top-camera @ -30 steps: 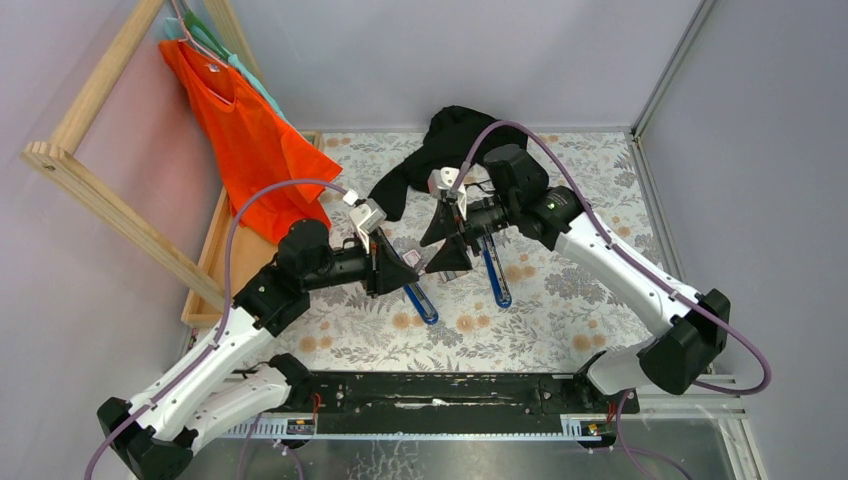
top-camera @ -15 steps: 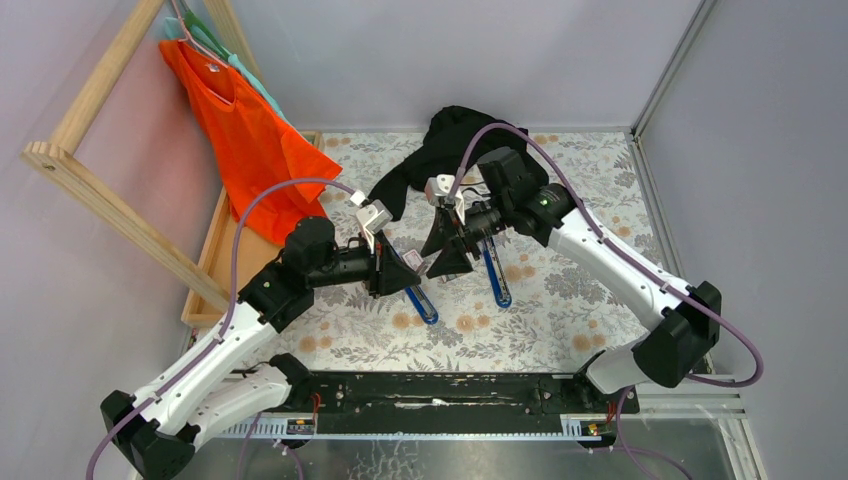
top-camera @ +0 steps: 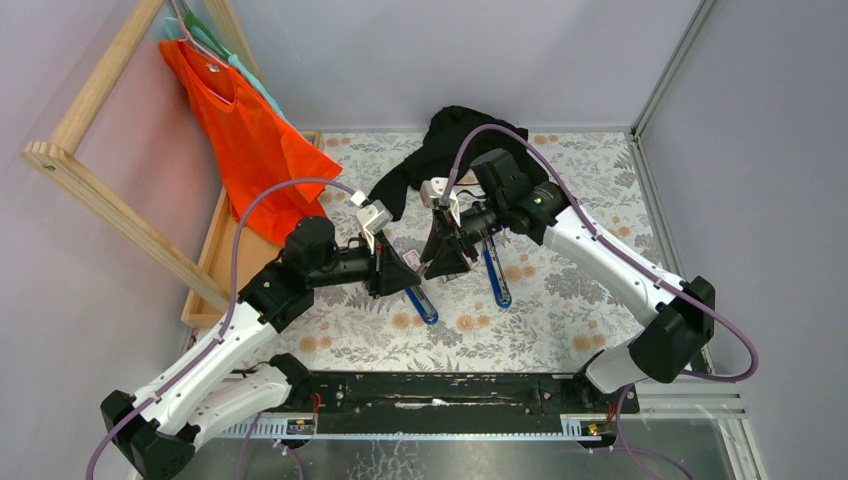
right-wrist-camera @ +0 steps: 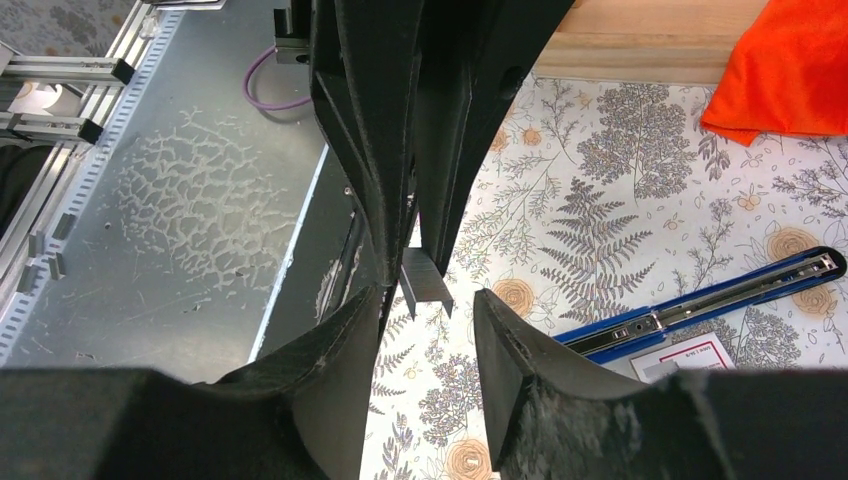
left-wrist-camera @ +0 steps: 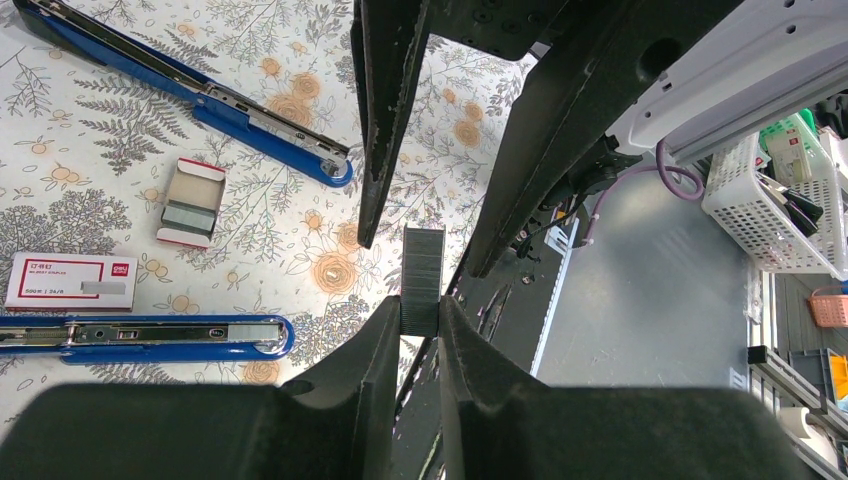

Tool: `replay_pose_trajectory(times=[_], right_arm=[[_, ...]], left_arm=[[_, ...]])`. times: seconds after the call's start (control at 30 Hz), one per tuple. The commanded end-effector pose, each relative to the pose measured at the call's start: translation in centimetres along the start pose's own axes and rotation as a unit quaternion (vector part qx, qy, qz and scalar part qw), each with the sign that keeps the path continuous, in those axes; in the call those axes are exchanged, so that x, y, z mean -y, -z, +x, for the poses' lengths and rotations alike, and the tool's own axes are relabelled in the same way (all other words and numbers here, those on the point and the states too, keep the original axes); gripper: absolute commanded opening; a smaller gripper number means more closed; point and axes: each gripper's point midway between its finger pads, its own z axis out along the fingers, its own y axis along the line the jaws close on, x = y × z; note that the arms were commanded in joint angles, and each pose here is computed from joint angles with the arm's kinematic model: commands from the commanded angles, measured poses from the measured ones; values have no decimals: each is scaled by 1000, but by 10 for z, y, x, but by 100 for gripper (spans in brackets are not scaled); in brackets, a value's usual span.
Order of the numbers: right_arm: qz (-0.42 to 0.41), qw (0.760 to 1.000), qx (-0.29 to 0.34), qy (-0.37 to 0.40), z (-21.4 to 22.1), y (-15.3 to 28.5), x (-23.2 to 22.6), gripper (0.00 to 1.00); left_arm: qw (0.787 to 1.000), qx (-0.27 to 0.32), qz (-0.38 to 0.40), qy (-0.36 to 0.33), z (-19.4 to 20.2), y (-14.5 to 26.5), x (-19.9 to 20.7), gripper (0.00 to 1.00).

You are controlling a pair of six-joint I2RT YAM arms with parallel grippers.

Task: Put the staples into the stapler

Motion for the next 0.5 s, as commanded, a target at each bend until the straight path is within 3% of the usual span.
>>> replay_pose_trajectory(times=[0.0,0.47], right_arm=[[-18,999,15,27,-20,0,-8,46],[-22,1000,8,21,-18,-1,-10,29]], left_arm=[[1000,7,16,-18,-9,2,8,19],[1000,6,16,-18,-9,2,8,19]])
